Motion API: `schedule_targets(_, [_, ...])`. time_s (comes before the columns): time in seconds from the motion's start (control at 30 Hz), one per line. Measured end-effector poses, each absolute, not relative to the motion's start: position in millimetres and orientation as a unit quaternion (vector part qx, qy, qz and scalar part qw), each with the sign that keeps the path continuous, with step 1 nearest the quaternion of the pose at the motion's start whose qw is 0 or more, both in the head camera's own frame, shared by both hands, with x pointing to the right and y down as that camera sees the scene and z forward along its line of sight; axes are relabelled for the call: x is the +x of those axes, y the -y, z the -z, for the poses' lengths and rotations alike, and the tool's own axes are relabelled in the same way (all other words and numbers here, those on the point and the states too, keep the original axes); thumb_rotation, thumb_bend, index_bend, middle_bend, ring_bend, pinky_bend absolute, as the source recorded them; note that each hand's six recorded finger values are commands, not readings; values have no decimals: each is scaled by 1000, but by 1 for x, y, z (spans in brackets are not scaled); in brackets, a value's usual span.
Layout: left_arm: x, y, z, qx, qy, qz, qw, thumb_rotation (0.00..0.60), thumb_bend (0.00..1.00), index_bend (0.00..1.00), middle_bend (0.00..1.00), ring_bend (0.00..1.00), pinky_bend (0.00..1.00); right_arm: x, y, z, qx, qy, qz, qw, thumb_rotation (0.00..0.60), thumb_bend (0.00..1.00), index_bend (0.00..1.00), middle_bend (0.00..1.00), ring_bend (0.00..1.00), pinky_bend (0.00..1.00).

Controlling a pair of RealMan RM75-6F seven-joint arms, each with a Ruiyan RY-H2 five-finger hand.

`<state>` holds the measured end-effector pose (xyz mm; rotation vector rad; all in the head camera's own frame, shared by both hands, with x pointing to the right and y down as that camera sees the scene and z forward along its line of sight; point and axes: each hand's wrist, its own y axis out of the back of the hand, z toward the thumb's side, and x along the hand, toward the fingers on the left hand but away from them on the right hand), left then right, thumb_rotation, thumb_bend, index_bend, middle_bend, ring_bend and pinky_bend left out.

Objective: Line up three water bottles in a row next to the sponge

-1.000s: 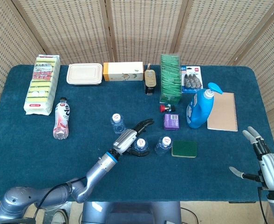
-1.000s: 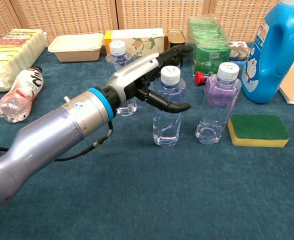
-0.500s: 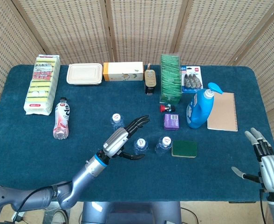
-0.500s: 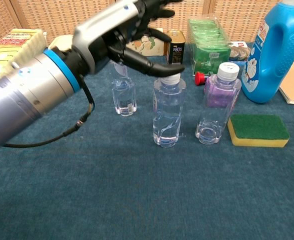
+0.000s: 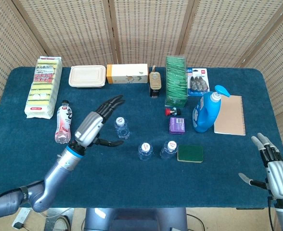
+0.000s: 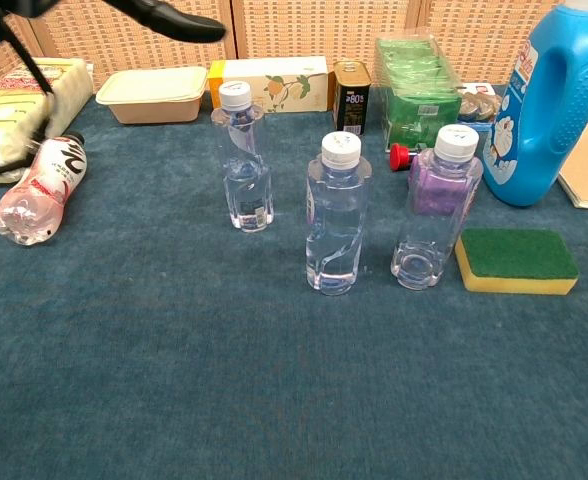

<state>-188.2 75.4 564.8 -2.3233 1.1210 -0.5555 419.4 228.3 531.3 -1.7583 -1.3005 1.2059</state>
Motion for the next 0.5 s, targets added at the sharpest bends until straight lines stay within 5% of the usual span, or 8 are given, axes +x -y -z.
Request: schedule_targets(0.5, [-241, -57, -667, -850, -395, 317, 144, 600, 111, 0, 0, 0, 70, 413, -229, -535, -679, 484, -457, 311, 600, 0, 18, 0, 0, 74])
